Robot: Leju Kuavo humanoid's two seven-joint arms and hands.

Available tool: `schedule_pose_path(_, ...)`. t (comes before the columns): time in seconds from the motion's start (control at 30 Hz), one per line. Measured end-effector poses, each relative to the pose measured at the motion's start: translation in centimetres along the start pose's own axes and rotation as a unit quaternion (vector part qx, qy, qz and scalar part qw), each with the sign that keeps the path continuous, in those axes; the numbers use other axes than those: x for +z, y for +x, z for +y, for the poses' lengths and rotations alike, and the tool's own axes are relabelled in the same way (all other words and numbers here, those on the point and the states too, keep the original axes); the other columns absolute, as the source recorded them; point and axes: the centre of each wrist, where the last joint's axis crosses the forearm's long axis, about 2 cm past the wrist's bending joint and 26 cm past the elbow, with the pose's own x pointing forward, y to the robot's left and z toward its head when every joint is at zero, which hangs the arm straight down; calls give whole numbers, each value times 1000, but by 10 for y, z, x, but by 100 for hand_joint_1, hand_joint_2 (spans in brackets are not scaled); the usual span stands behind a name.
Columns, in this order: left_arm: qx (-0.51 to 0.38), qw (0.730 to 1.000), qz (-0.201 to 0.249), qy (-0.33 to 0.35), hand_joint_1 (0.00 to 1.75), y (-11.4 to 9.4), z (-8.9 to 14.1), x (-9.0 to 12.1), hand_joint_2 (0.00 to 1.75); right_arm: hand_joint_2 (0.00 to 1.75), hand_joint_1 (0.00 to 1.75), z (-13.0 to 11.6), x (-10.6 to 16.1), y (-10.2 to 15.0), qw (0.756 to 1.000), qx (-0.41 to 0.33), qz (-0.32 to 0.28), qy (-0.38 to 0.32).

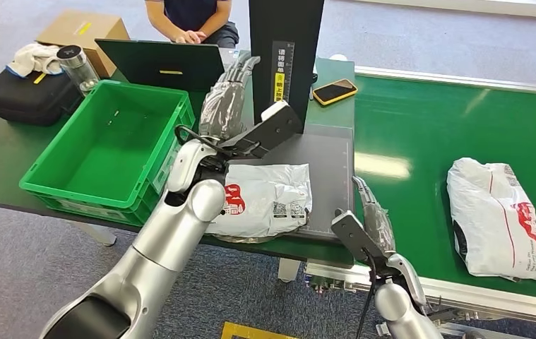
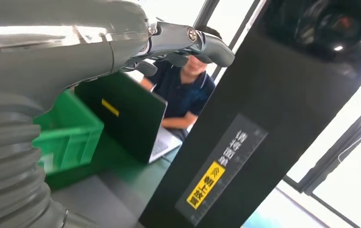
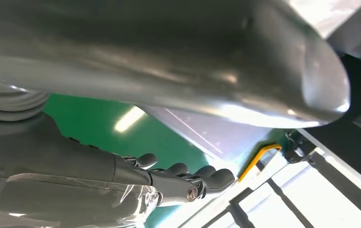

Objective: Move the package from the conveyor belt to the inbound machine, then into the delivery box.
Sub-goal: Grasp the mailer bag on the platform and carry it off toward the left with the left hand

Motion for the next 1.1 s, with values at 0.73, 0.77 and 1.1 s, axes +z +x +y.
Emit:
schedule_pose_path(0.73,-74,966,24,-246,0,-16,-17,2,175,0,0,7,15,2,1000,2,20,-2)
schedule_pose_path(0.77,-74,966,25,-246,0,-17,-17,2,175,0,0,7,15,2,1000,2,20,-2)
schedule_pose_path(1.1,-88,950,37,-296,0,-21,-29,8,175,0,0,8,15,3,1000,1,19,4)
